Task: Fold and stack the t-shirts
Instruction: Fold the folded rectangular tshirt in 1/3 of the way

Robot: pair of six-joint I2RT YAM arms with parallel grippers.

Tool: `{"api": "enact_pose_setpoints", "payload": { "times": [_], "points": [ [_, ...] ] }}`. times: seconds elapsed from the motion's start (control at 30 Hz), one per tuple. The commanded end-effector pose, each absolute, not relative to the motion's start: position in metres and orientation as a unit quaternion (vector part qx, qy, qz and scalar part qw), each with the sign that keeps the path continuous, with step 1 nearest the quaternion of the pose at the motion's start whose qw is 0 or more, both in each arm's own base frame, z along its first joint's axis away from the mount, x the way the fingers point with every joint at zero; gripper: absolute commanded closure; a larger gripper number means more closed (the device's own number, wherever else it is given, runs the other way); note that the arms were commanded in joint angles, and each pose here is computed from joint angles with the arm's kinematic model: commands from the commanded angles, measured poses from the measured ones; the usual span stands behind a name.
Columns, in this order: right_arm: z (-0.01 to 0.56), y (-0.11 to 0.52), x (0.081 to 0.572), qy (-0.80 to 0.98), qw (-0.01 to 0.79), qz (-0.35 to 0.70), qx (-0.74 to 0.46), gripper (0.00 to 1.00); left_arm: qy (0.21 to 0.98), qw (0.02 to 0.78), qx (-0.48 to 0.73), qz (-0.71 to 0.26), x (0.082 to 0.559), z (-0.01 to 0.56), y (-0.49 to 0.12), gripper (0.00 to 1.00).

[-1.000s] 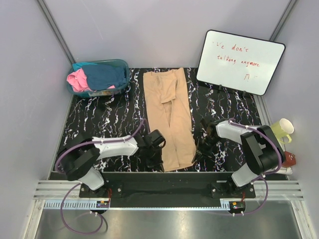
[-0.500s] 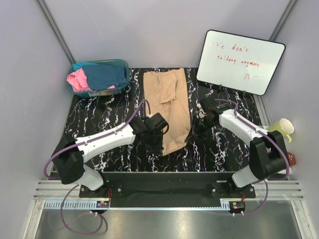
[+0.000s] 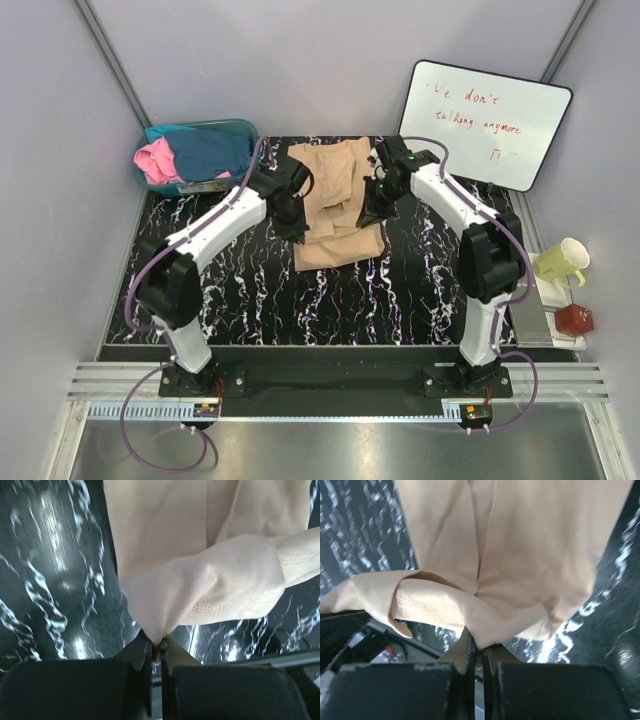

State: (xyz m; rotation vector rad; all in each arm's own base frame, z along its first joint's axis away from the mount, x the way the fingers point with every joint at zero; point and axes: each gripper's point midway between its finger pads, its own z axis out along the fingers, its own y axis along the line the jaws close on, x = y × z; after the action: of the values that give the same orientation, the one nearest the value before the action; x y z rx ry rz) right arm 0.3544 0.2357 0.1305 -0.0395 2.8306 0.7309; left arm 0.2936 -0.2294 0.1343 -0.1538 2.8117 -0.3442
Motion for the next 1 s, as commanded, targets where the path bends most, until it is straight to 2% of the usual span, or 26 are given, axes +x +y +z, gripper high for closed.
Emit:
{"api": "enact_pose_setpoints", "payload": {
  "times": [0.0, 0.17, 0.2, 0.23, 0.27, 0.3, 0.37, 0.4, 0.5, 0.67, 0.7, 0.73, 0.8, 0.83, 0.9, 0.93, 0.97],
  "points": [
    [0.123, 0.229, 0.386, 0.97, 0.133, 0.201, -0.034, 1.0, 0.976, 0.183, -0.028, -0.112, 0.341, 0.145, -0.228, 1.0],
    [0.116, 0.229, 0.407, 0.972, 0.14, 0.184, -0.034, 1.0, 0.975, 0.173, -0.024, -0.134, 0.378, 0.139, -0.242, 1.0],
    [0.107, 0.229, 0.41, 0.974, 0.133, 0.181, -0.034, 1.0, 0.976, 0.171, -0.024, -0.135, 0.381, 0.138, -0.242, 0.97],
    [0.104, 0.23, 0.412, 0.974, 0.131, 0.18, -0.033, 1.0, 0.978, 0.161, -0.022, -0.133, 0.384, 0.129, -0.243, 0.84],
    [0.098, 0.23, 0.417, 0.975, 0.128, 0.178, -0.031, 1.0, 0.976, 0.166, -0.024, -0.136, 0.392, 0.132, -0.241, 0.53],
    [0.095, 0.23, 0.42, 0.975, 0.127, 0.178, -0.029, 1.0, 0.979, 0.158, -0.027, -0.128, 0.392, 0.13, -0.237, 0.41],
    [0.09, 0.233, 0.428, 0.975, 0.128, 0.179, -0.029, 1.0, 0.979, 0.162, -0.034, -0.119, 0.398, 0.133, -0.229, 0.26],
    [0.088, 0.233, 0.431, 0.975, 0.128, 0.18, -0.03, 0.99, 0.979, 0.167, -0.037, -0.109, 0.4, 0.136, -0.224, 0.12],
    [0.09, 0.235, 0.446, 0.973, 0.133, 0.186, -0.022, 0.98, 0.976, 0.184, -0.044, -0.11, 0.401, 0.15, -0.214, 0.03],
    [0.099, 0.237, 0.478, 0.967, 0.154, 0.201, -0.006, 0.94, 0.976, 0.183, -0.045, -0.109, 0.392, 0.154, -0.206, 0.02],
    [0.098, 0.237, 0.482, 0.967, 0.155, 0.201, -0.002, 0.89, 0.977, 0.18, -0.045, -0.11, 0.39, 0.153, -0.206, 0.02],
    [0.107, 0.235, 0.494, 0.964, 0.177, 0.198, 0.003, 0.67, 0.977, 0.177, -0.044, -0.112, 0.388, 0.152, -0.206, 0.02],
    [0.1, 0.233, 0.504, 0.964, 0.183, 0.193, 0.006, 0.44, 0.978, 0.166, -0.041, -0.116, 0.383, 0.146, -0.208, 0.02],
    [0.105, 0.23, 0.511, 0.963, 0.198, 0.184, 0.009, 0.22, 0.978, 0.167, -0.037, -0.121, 0.381, 0.147, -0.21, 0.01],
    [0.114, 0.229, 0.515, 0.96, 0.214, 0.181, 0.002, 0.1, 0.977, 0.167, -0.031, -0.126, 0.377, 0.147, -0.211, 0.01],
    [0.118, 0.226, 0.516, 0.96, 0.22, 0.175, 0.003, 0.01, 0.977, 0.169, -0.028, -0.129, 0.376, 0.148, -0.212, 0.01],
    [0.132, 0.225, 0.515, 0.956, 0.233, 0.178, -0.007, 0.0, 0.977, 0.167, -0.023, -0.133, 0.373, 0.146, -0.213, 0.01]
  ]
}}
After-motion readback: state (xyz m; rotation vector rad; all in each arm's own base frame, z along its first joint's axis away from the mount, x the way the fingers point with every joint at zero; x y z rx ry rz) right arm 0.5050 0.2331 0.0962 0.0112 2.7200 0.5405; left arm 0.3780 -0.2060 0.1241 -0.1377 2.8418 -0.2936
